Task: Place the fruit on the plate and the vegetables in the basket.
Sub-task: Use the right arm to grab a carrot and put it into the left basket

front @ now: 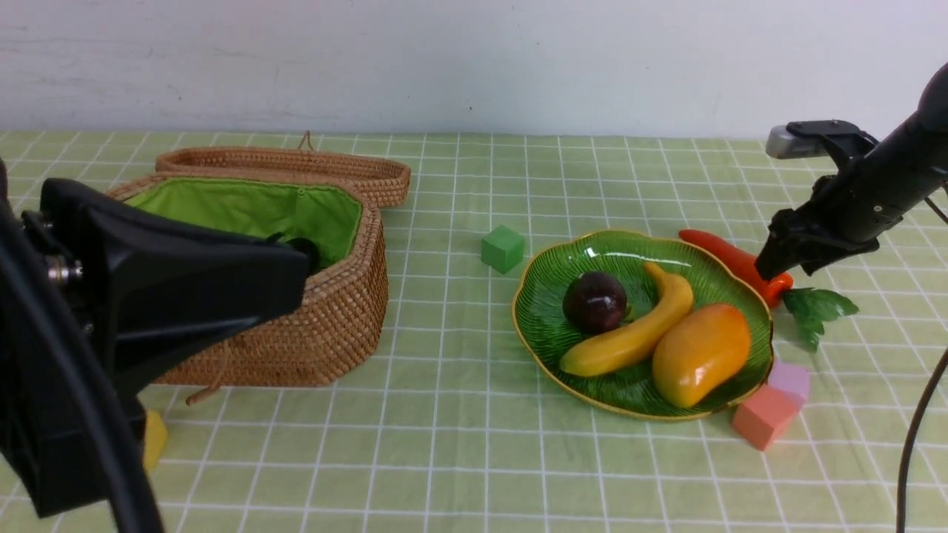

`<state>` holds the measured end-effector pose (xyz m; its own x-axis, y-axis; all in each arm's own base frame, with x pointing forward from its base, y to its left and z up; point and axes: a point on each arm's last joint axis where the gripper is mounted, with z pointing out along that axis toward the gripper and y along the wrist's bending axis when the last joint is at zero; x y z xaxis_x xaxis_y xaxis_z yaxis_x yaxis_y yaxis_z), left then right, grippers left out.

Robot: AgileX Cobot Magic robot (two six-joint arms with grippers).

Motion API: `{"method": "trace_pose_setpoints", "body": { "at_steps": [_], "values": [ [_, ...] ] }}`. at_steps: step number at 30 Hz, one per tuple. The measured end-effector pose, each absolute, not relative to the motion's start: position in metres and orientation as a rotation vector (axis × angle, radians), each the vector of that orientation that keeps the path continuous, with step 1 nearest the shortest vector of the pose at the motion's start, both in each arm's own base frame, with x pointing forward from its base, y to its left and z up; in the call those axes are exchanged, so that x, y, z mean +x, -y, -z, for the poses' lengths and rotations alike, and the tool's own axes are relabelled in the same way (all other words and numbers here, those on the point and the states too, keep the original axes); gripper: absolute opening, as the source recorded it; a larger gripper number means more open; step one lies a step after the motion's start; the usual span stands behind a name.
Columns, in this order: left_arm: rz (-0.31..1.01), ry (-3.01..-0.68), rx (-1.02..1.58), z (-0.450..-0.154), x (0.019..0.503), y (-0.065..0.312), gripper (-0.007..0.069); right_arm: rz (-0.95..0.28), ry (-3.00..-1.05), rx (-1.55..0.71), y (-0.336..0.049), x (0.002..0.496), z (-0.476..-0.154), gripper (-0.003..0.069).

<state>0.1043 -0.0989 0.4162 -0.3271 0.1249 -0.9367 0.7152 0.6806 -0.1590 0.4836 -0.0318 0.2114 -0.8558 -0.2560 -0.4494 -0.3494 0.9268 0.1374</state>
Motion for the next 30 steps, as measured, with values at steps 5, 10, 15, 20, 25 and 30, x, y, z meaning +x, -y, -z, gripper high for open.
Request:
{"method": "trace_pose_setpoints", "body": {
  "at_steps": [5,10,15,20,25,30],
  "values": [
    [0.716,-1.838,0.660,-0.416,0.104,0.100,0.0015,-0.250,-2.621,-0.422,0.035,0.490,-0.204,0.0502],
    [0.722,-1.841,0.660,-0.416,0.103,0.100,0.0015,-0.242,-2.625,-0.410,0.036,0.495,-0.190,0.0503],
    [0.735,-1.842,0.656,-0.416,0.103,0.100,0.0015,-0.217,-2.610,-0.398,0.038,0.499,-0.183,0.0503],
    [0.739,-1.842,0.655,-0.416,0.103,0.100,0.0015,-0.201,-2.606,-0.446,0.036,0.500,-0.177,0.0503],
    [0.739,-1.842,0.655,-0.416,0.103,0.100,0.0018,-0.179,-2.605,-0.534,0.025,0.503,-0.166,0.0503],
    [0.739,-1.842,0.655,-0.416,0.103,0.100,0.0018,-0.130,-2.580,-0.578,0.017,0.507,-0.162,0.0461]
  ]
}}
